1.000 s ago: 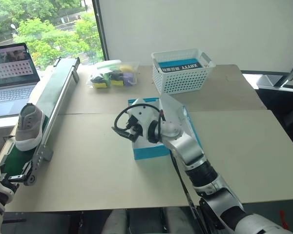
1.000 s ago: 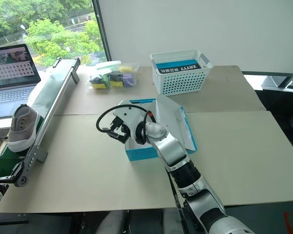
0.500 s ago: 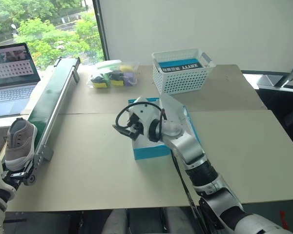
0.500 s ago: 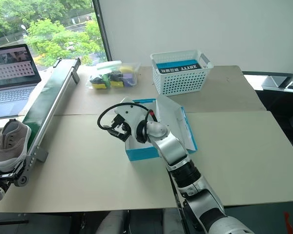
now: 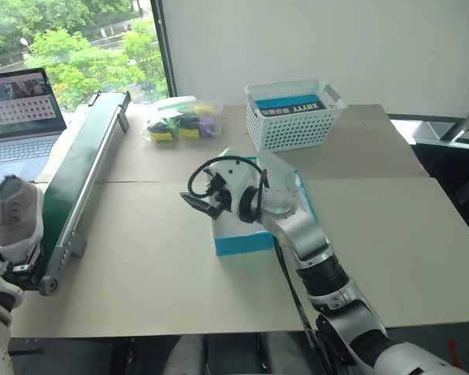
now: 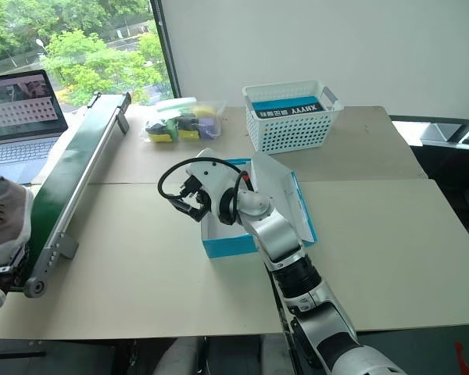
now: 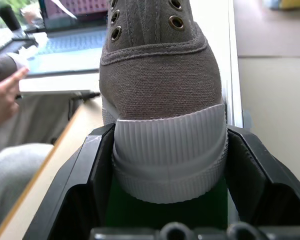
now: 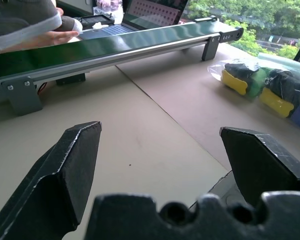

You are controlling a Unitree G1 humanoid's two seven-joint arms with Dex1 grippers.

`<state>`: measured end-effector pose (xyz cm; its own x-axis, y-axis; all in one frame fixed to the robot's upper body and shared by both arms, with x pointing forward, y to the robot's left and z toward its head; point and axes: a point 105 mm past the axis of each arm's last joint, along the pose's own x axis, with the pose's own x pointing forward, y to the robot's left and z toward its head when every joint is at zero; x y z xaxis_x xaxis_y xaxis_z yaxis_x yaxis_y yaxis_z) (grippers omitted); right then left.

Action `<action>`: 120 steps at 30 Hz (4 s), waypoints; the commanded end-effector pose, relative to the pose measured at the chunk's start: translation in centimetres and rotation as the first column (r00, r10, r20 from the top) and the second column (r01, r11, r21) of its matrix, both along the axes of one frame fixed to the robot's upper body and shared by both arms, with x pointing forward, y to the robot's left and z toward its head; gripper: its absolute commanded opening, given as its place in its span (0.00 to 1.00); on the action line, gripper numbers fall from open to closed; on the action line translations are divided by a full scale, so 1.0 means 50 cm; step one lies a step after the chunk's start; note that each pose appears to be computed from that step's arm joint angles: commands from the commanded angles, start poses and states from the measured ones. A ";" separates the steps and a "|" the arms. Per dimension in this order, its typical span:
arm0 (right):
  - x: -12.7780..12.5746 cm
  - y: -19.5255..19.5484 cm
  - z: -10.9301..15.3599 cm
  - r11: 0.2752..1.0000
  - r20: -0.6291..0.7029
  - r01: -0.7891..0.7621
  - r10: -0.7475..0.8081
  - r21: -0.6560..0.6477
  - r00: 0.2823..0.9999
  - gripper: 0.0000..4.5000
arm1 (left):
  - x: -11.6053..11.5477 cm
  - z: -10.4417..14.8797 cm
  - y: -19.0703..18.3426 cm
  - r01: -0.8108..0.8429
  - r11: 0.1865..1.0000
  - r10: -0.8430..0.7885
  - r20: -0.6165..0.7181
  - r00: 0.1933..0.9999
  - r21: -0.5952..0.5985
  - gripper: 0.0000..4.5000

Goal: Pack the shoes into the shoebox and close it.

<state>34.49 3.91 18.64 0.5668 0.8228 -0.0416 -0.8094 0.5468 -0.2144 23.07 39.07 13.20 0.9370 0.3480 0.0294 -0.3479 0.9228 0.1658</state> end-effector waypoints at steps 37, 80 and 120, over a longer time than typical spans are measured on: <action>-0.004 0.067 0.096 0.775 -0.690 0.104 0.484 0.624 0.538 1.00 | 0.089 0.088 -0.488 0.670 0.742 -0.667 0.126 0.735 0.023 0.63; 0.092 -0.099 0.088 0.932 -0.542 0.338 -0.221 0.126 0.811 0.09 | 0.069 0.045 -0.510 0.730 0.677 -0.731 -0.027 0.681 0.096 0.98; 0.130 -0.148 0.047 0.851 -0.376 0.496 -0.523 -0.175 0.765 0.93 | 0.073 0.026 -0.447 0.587 0.806 -0.588 -0.006 0.809 0.079 1.00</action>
<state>40.54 -3.75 17.52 0.7617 0.3909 -0.5168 -0.4321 0.9007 0.0445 26.75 15.34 13.44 0.9449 -0.3274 0.0001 0.3199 0.9233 0.2126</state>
